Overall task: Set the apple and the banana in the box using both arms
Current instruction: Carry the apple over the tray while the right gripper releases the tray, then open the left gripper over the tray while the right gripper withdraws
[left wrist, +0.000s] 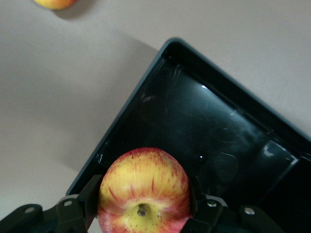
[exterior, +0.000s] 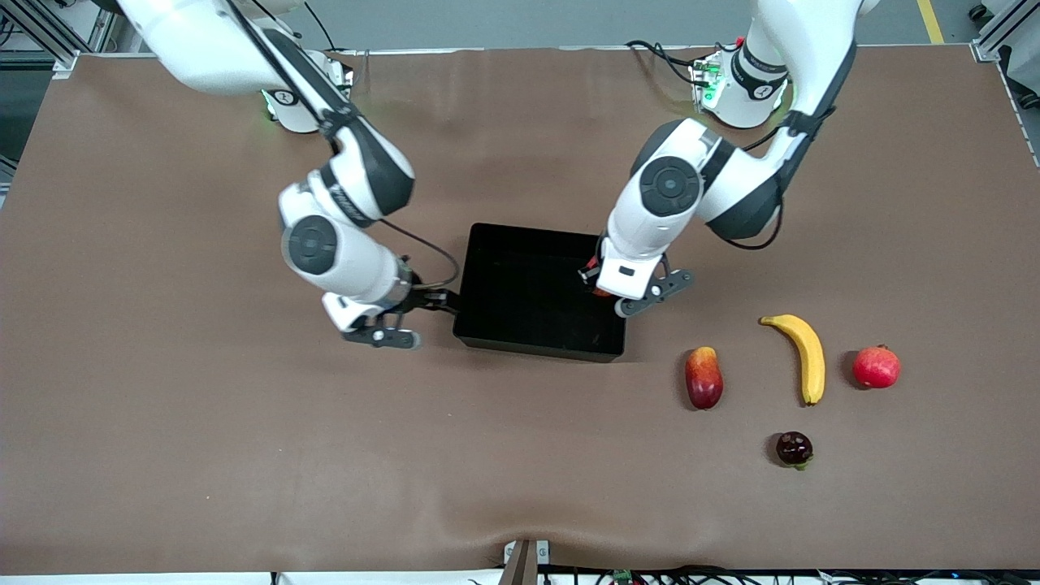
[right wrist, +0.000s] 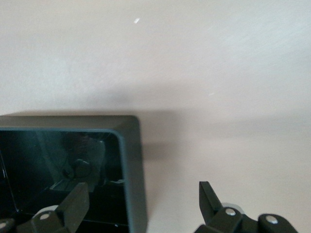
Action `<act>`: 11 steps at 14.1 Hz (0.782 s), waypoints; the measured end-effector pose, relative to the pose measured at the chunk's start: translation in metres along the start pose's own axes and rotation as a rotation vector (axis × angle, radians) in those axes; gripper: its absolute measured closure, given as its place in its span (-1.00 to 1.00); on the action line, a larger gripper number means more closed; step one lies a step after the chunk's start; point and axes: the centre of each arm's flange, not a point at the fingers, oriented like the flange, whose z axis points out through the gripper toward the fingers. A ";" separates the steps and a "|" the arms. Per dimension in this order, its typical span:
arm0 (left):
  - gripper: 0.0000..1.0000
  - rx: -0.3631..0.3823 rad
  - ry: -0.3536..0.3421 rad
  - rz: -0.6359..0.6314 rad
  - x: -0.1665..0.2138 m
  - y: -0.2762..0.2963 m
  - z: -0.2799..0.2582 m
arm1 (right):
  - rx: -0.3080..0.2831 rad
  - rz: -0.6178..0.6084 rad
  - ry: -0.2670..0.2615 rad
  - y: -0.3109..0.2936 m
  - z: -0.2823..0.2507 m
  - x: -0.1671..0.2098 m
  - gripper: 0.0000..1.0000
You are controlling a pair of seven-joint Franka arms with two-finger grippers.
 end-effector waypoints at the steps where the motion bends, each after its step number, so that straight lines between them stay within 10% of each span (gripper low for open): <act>1: -0.50 0.026 0.017 -0.007 0.000 0.001 0.015 | -0.007 -0.009 0.005 0.016 -0.019 0.007 -1.00; 11: -0.50 0.127 -0.048 -0.019 -0.018 0.011 0.117 | -0.124 -0.109 0.058 0.227 -0.227 0.027 -1.00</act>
